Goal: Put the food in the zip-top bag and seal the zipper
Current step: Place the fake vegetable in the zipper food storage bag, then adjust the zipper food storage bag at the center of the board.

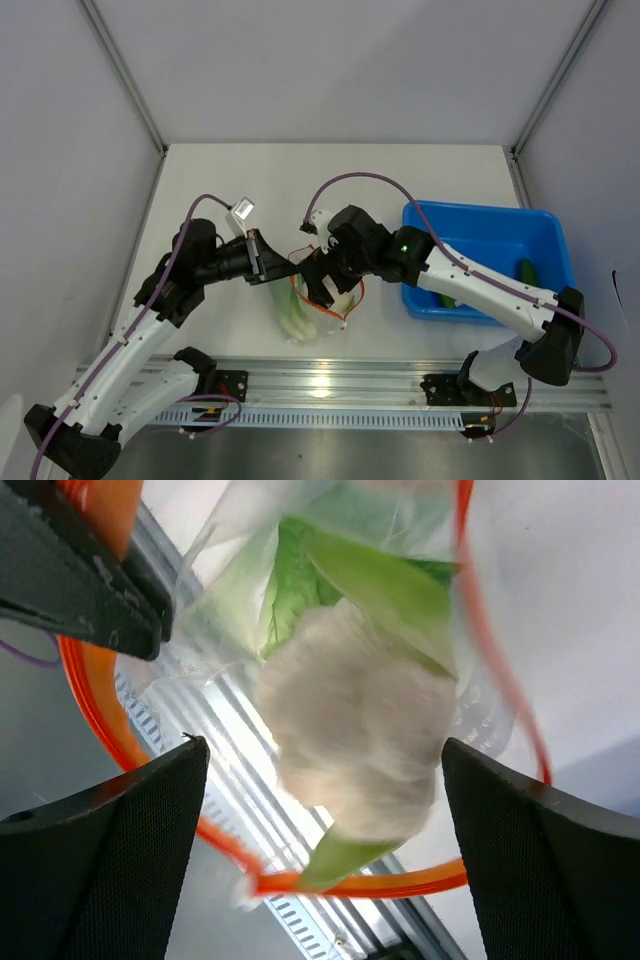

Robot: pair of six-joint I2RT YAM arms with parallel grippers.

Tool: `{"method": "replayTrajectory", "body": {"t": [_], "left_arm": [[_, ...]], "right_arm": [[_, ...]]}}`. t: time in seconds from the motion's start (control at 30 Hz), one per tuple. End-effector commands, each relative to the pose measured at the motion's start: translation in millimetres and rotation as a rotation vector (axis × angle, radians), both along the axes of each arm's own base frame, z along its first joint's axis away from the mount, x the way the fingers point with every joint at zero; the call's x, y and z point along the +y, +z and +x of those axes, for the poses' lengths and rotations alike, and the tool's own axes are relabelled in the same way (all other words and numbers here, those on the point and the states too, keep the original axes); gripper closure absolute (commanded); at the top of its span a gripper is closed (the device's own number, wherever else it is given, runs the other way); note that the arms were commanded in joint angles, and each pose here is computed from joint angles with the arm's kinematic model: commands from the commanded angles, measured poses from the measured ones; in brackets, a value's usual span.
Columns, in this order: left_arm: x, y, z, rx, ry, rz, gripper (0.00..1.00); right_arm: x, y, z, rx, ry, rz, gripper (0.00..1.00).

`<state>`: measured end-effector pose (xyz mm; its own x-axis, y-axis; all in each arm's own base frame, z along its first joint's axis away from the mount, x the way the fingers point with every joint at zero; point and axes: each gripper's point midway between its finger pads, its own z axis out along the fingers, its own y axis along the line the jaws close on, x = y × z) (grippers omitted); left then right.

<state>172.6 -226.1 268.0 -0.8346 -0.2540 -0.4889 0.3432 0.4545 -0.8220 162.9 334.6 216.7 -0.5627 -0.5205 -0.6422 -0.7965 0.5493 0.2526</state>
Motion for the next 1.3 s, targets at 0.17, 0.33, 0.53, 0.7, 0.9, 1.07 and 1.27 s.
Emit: {"method": "replayTrajectory", "body": {"t": [0.17,0.33,0.53,0.7,0.9,1.07,1.27], "left_arm": [[0,11,-3,-0.042,-0.016,-0.026,0.99],[-1,12,-3,-0.042,-0.02,-0.029,0.99],[-1,15,-3,-0.048,-0.023,-0.034,0.99],[0,16,-5,-0.049,-0.022,-0.037,0.99],[0,22,-9,-0.055,-0.031,-0.047,0.99],[0,24,-11,-0.054,-0.035,-0.056,1.0],[0,26,-12,-0.05,-0.039,-0.061,0.99]], "right_arm": [[-2,80,14,-0.083,-0.201,0.179,0.01],[-52,119,35,-0.126,-0.461,0.255,0.01],[-78,53,40,0.053,-0.487,0.21,0.03],[-74,16,51,0.145,-0.489,0.284,0.21],[-65,-1,63,0.112,-0.387,0.3,0.33],[-52,-8,61,0.13,-0.299,0.339,0.37],[-46,-20,66,0.134,-0.291,0.346,0.45]]}}
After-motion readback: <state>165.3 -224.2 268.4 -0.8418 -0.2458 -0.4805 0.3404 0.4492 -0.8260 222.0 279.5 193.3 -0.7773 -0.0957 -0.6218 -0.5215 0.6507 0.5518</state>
